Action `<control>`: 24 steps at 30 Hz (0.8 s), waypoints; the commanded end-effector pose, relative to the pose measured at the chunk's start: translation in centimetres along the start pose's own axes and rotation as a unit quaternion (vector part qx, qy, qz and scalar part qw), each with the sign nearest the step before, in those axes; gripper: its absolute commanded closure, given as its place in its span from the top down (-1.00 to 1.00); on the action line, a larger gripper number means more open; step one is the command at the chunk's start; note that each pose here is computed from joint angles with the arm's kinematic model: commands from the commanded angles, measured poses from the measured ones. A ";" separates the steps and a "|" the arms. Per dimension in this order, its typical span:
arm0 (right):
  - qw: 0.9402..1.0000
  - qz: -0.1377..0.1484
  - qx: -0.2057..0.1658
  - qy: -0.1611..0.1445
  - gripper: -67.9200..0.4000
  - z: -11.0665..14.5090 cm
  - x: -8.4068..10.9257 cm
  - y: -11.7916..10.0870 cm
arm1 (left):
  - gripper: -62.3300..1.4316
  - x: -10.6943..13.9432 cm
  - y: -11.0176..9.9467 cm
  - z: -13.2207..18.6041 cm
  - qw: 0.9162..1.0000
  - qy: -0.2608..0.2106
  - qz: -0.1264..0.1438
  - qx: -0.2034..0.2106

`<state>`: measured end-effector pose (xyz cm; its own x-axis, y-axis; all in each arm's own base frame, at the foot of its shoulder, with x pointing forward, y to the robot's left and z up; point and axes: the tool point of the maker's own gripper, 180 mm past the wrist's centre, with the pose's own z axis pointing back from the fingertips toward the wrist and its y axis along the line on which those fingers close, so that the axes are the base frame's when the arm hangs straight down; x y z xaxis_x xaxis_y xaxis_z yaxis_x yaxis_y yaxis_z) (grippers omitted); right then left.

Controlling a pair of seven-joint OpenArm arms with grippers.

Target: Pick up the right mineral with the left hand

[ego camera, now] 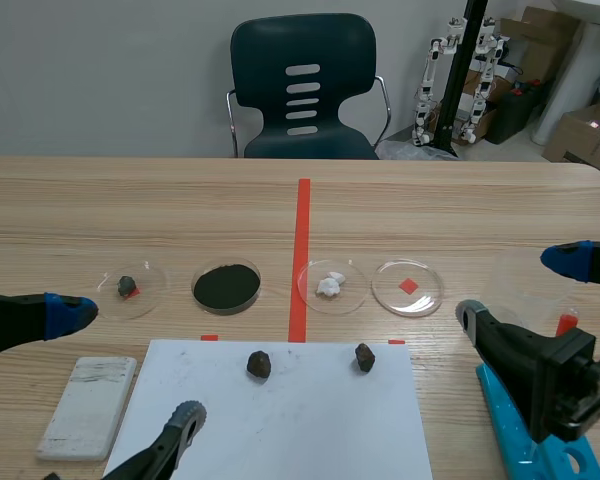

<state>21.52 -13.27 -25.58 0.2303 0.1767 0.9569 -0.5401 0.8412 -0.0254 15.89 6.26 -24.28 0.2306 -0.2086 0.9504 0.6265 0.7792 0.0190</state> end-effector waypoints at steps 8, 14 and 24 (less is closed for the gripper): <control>1.000 0.003 0.001 -0.020 0.74 0.0 1.2 0.0 | 1.00 0.7 -0.9 -0.1 1.000 -0.015 0.006 -0.022; 1.000 0.003 0.001 -0.020 0.74 0.0 1.2 0.0 | 1.00 0.7 -0.9 -0.1 1.000 -0.015 0.006 -0.024; 1.000 0.003 0.001 -0.020 0.74 0.0 1.2 0.0 | 1.00 0.7 -1.5 -0.1 0.999 -0.016 0.010 -0.037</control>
<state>21.52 -13.27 -25.58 0.2303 0.1767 0.9569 -0.5401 0.8412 -0.0254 15.05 5.22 -24.30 0.2382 -0.1986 0.9507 0.6733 0.7392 -0.0143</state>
